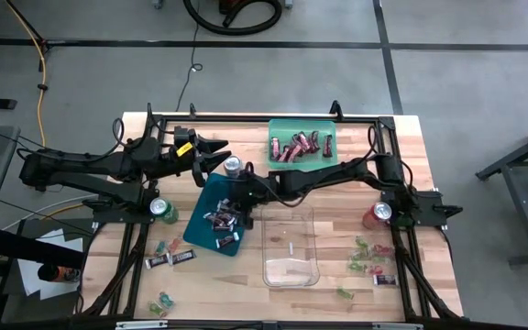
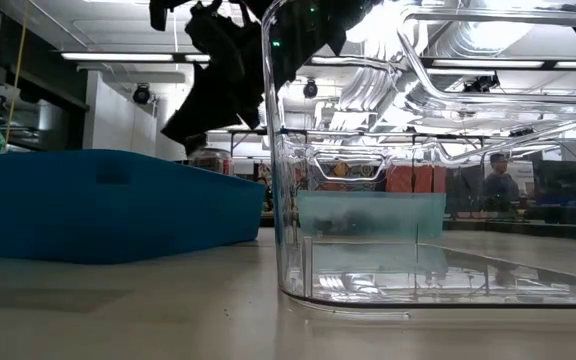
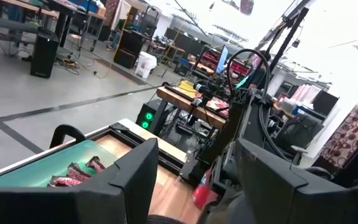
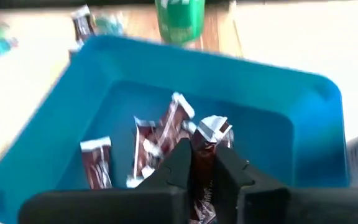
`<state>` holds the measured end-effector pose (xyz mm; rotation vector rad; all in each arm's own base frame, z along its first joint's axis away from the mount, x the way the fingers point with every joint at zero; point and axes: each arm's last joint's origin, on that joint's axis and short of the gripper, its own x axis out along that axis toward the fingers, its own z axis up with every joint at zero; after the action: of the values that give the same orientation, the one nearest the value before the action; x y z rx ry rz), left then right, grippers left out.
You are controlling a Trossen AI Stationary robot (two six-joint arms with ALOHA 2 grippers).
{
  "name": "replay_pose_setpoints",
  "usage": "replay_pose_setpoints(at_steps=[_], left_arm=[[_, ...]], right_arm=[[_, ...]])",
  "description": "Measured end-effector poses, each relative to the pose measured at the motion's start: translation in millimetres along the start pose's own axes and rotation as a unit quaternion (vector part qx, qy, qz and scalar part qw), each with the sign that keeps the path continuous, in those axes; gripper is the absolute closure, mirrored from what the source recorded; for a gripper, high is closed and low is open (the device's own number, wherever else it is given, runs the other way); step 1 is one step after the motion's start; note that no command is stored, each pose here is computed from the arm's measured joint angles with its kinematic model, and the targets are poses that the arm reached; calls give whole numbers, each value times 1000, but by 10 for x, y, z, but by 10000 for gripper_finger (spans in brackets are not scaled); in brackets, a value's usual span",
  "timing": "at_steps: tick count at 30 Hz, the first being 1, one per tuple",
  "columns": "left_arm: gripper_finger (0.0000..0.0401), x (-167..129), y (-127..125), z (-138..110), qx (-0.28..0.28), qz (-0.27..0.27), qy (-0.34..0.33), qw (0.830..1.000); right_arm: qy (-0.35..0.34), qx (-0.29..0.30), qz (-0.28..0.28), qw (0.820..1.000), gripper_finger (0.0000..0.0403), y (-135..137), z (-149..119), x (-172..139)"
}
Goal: Sort candy
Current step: Put the chocolate bar into the blue bin
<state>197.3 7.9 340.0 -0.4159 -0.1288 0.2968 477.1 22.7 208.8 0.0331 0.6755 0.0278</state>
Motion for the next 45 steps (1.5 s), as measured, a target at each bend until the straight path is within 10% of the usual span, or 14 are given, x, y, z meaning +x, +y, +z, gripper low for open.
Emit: replay_pose_setpoints(at_steps=[18,36,45], left_arm=[[201,0,0,0,0,0,0,1000],[201,-1,8,-19,4,4,10,1000],[201,0,9,-19,4,4,10,1000]], right_arm=[[-9,41,-32,999,200,-30,13,-1],[105,7,-60,993,236,-215,137,-883],[135,64,-44,988,262,99,-505,-1327]])
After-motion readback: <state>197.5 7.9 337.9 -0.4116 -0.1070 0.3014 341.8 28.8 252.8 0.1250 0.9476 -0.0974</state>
